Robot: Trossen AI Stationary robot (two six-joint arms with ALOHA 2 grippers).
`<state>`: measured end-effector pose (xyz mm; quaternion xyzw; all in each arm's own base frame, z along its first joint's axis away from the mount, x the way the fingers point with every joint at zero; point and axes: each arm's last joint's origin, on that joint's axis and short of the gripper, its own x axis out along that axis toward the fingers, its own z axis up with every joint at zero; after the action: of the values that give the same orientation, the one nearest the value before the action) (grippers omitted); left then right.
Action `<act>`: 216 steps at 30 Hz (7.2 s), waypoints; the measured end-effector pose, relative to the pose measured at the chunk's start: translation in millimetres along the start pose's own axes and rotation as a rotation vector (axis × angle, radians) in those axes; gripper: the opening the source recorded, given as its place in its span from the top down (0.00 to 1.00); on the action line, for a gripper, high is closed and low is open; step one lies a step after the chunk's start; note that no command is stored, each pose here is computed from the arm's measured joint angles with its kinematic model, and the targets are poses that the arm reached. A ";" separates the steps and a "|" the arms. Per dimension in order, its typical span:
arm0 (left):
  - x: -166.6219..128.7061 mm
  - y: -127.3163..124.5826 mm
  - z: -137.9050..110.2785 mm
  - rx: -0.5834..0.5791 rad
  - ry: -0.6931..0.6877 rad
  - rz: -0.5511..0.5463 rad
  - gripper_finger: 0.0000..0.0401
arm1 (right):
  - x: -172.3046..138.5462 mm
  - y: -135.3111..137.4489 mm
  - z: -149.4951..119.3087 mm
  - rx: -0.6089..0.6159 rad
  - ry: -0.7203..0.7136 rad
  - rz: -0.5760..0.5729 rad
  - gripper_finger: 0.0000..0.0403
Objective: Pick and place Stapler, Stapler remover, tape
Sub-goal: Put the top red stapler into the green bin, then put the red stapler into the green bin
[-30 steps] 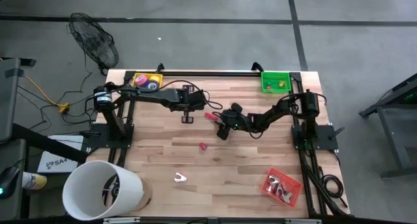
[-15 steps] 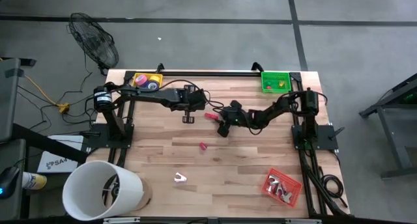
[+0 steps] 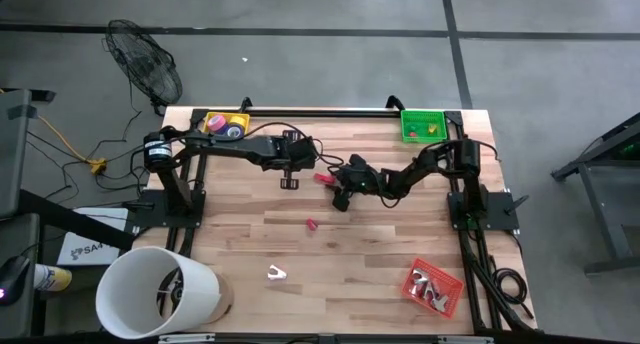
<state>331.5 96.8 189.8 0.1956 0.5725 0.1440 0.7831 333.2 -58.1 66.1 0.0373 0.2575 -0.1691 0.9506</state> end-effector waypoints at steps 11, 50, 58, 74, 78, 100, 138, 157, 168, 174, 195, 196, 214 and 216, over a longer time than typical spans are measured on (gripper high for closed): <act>0.1 -0.1 0.0 0.000 0.000 -0.002 1.00 | 0.0 0.5 -2.8 -0.010 0.029 0.006 0.64; 0.1 -0.8 0.4 0.000 -0.009 -0.024 1.00 | -146.8 -47.2 79.3 0.127 0.146 -0.590 0.84; 0.0 -1.3 0.7 0.000 -0.018 -0.041 1.00 | -179.5 -90.0 75.3 0.248 0.237 -0.740 0.84; 0.0 -1.3 0.7 -0.001 -0.018 -0.042 1.00 | -197.3 -166.6 51.1 0.463 0.430 -0.762 0.84; 0.0 -1.3 0.8 -0.002 -0.019 -0.042 1.00 | -196.6 -178.5 43.5 0.470 0.481 -0.794 0.84; 0.0 -1.7 1.3 -0.002 -0.030 -0.059 1.00 | -165.5 -194.7 17.3 0.425 0.646 -0.896 0.71; -27.8 -68.0 19.6 0.762 -0.286 -0.346 1.00 | -207.2 -94.6 87.2 0.175 0.209 -0.264 0.58; -53.7 -118.4 36.5 1.007 -0.458 -0.289 0.60 | -206.9 -50.5 84.2 0.059 0.246 -0.189 0.58; -29.5 -134.8 39.4 1.061 -0.464 -0.341 0.45 | -207.5 -42.5 83.6 0.050 0.247 -0.160 0.58; -27.7 -133.4 40.4 1.044 -0.459 -0.329 0.45 | -207.7 -41.4 83.2 0.046 0.250 -0.156 0.58; -9.6 -121.7 34.7 0.932 -0.421 -0.460 0.46 | -207.7 -41.5 83.3 0.046 0.250 -0.156 0.58; -9.5 -121.6 34.6 0.932 -0.421 -0.462 0.47 | -207.7 -41.5 83.3 0.046 0.250 -0.156 0.58; -8.3 -123.2 32.9 0.858 -0.402 -0.507 0.79 | -207.7 -41.4 83.3 0.051 0.250 -0.152 0.58; -8.2 -123.3 32.9 0.858 -0.403 -0.508 0.81 | -207.7 -41.4 83.3 0.051 0.250 -0.152 0.58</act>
<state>360.5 -20.3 147.5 0.3769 0.4475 -0.3374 0.7375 190.6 -47.4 243.1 0.0626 0.3716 -0.2411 0.8944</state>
